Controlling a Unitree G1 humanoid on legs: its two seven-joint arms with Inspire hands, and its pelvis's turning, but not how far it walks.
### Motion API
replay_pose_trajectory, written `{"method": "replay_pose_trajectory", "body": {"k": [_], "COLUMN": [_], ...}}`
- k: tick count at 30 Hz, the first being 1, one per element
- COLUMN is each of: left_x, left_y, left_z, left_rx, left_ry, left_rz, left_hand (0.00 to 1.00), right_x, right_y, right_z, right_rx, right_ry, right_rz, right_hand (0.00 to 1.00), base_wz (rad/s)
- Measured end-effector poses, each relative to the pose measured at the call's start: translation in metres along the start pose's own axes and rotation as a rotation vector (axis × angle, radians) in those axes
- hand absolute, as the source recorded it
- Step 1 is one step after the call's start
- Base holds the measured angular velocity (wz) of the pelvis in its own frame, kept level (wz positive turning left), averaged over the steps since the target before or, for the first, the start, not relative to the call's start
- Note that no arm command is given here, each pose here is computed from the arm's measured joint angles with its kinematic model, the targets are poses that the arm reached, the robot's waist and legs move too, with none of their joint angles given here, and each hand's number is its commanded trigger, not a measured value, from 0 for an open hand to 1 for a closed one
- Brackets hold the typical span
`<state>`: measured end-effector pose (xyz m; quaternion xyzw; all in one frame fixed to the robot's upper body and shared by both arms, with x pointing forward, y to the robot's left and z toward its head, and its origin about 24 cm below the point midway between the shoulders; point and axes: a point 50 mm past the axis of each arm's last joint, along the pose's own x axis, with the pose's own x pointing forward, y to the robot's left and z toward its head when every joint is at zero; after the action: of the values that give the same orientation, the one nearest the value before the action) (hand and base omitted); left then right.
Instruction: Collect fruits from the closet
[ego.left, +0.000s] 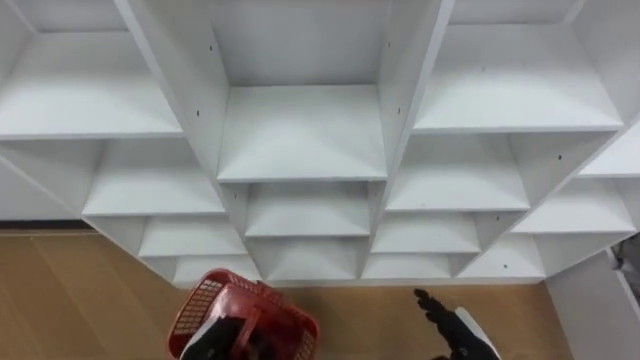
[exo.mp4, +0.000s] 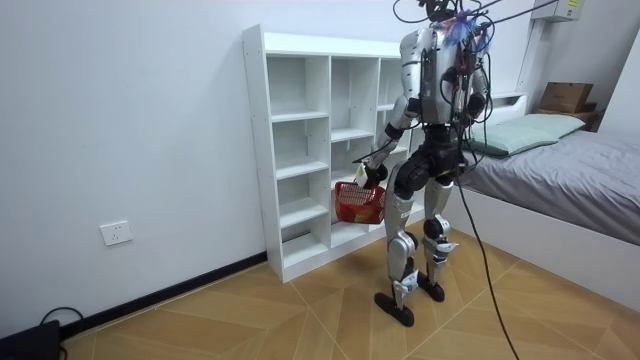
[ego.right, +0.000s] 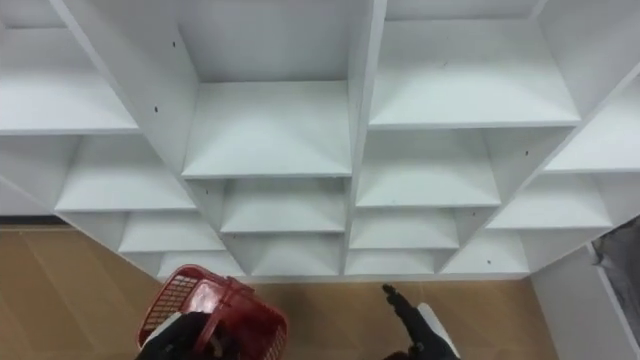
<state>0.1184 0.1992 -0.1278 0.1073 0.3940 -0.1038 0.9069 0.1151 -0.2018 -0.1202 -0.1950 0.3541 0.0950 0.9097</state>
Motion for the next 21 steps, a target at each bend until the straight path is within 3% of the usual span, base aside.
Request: {"method": "replay_pose_trajectory", "body": {"k": [10, 21], "left_x": [-0.009, -0.019], "left_y": [0.014, 0.012], "left_z": [-0.042, -0.064], "left_rx": [-0.142, -0.262], "left_ry": [0.172, 0.244], "left_rz": [0.116, 0.172], "left_hand": [1.0, 1.0], "right_x": [-0.01, -0.032], "right_y": [-0.008, -0.002], "right_z": [-0.036, -0.084], "right_rx": [0.157, 0.411], "right_ry": [0.148, 0.377], "right_rz": [-0.109, -0.22], "right_hand": [0.0, 0.0], "base_wz": [-0.03, -0.07]}}
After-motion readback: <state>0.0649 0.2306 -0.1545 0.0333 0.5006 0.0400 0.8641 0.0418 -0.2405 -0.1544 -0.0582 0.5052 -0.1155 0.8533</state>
